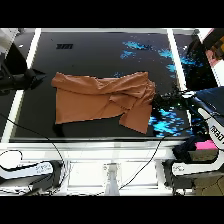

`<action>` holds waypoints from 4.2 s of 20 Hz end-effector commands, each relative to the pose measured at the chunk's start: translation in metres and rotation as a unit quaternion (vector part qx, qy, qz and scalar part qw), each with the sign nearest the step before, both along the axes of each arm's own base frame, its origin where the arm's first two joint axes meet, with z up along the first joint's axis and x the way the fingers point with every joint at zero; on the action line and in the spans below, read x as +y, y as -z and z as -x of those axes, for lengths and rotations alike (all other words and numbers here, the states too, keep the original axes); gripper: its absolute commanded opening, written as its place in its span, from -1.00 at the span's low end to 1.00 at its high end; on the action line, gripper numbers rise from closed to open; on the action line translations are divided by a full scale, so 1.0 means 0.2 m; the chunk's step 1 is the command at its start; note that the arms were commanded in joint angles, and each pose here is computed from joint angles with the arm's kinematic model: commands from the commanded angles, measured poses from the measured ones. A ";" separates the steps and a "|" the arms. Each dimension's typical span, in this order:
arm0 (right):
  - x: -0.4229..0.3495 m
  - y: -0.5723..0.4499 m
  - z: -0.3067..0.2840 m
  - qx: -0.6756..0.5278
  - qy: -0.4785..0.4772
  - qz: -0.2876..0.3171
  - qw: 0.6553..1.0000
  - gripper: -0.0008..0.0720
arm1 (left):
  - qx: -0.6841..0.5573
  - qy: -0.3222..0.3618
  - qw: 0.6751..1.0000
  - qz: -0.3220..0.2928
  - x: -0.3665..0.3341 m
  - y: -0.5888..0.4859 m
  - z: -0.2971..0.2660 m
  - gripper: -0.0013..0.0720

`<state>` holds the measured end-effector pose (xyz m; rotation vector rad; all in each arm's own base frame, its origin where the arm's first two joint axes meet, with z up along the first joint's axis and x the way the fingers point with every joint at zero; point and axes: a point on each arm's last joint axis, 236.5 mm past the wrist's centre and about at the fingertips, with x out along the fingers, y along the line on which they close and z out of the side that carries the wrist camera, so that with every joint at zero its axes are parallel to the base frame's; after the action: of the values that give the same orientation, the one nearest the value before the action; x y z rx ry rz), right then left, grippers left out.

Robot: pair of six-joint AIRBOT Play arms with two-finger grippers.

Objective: Fold the clothes and pants, and hang the long-sleeved shirts on hangers.

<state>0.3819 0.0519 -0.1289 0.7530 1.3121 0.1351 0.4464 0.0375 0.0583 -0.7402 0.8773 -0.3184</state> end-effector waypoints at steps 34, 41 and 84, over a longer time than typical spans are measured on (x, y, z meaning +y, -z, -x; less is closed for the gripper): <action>0.04 -0.01 0.04 0.012 -0.013 -0.014 1.000 -0.94 | 0.203 0.126 0.970 -0.034 -0.10 0.91 0.82 0.27; 0.04 -0.01 0.04 0.014 -0.015 -0.017 1.000 -0.94 | 0.175 0.222 0.957 -0.064 -0.29 0.93 0.82 0.13; 0.25 -3.07 0.75 -0.712 -0.055 0.142 0.685 -0.94 | -0.570 -0.101 0.742 -0.337 -0.27 -2.14 0.84 -0.91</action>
<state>0.2061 0.1094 0.4957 0.0909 -0.2152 0.5005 0.2568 -0.0159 0.5079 0.1449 -0.3892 -0.1273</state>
